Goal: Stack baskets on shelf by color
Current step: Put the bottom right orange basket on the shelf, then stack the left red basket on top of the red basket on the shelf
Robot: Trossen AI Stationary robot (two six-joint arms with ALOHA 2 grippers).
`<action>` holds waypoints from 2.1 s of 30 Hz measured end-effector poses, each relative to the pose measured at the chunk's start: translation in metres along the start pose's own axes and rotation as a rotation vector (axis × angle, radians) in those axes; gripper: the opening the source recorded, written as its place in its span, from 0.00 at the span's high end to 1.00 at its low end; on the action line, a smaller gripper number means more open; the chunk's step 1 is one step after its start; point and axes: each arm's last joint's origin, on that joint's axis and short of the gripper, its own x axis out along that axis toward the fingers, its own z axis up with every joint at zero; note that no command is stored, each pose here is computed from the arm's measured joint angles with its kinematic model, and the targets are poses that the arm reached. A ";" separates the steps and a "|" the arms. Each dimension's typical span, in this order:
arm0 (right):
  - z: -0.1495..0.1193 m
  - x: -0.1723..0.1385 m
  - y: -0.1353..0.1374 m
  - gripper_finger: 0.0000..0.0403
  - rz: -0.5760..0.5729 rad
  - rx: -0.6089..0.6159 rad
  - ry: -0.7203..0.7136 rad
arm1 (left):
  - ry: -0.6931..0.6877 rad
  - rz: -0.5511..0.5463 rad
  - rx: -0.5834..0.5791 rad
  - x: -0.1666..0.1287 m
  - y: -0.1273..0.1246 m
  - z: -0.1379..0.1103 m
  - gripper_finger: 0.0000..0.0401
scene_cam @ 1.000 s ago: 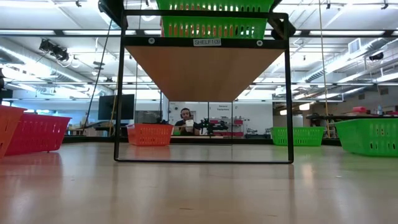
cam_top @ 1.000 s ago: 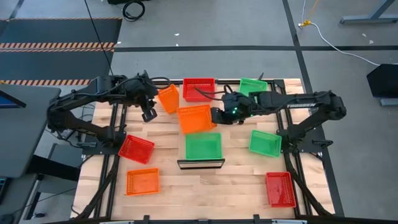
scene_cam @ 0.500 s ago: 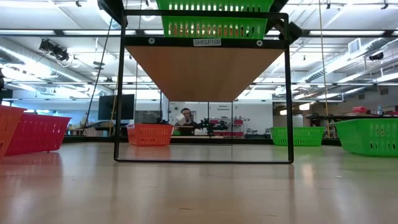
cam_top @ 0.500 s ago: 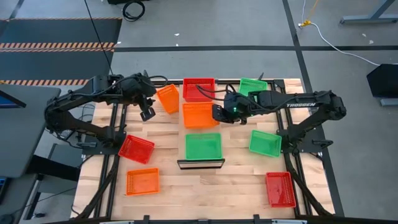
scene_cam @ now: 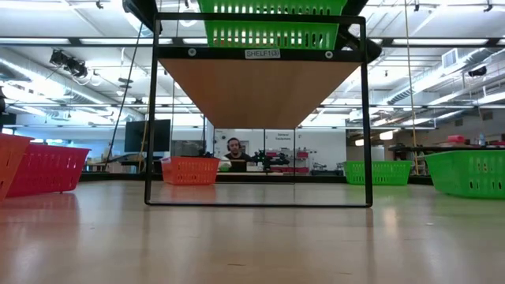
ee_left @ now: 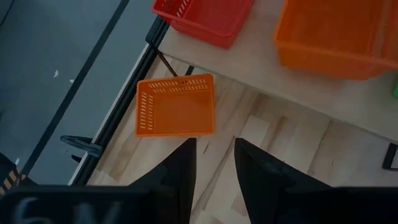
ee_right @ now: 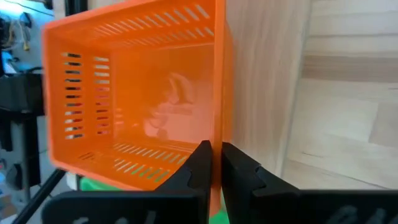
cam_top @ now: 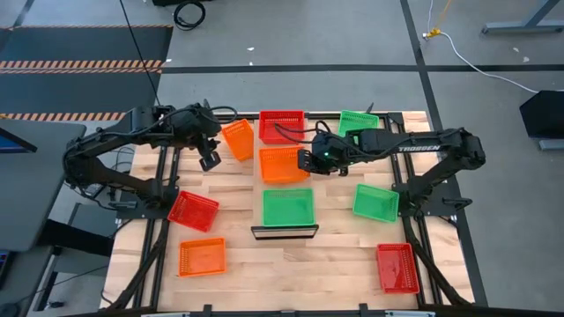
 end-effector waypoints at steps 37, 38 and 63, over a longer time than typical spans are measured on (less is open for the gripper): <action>0.007 0.006 0.002 0.73 0.021 0.009 0.031 | 0.023 0.002 0.012 0.000 0.000 -0.002 0.71; 0.007 0.005 0.002 0.72 0.026 0.001 0.037 | 0.024 0.002 0.012 0.000 0.000 -0.002 0.71; 0.039 -0.118 -0.049 0.71 0.056 -0.294 -0.175 | 0.019 -0.116 -0.114 -0.014 0.050 -0.020 0.71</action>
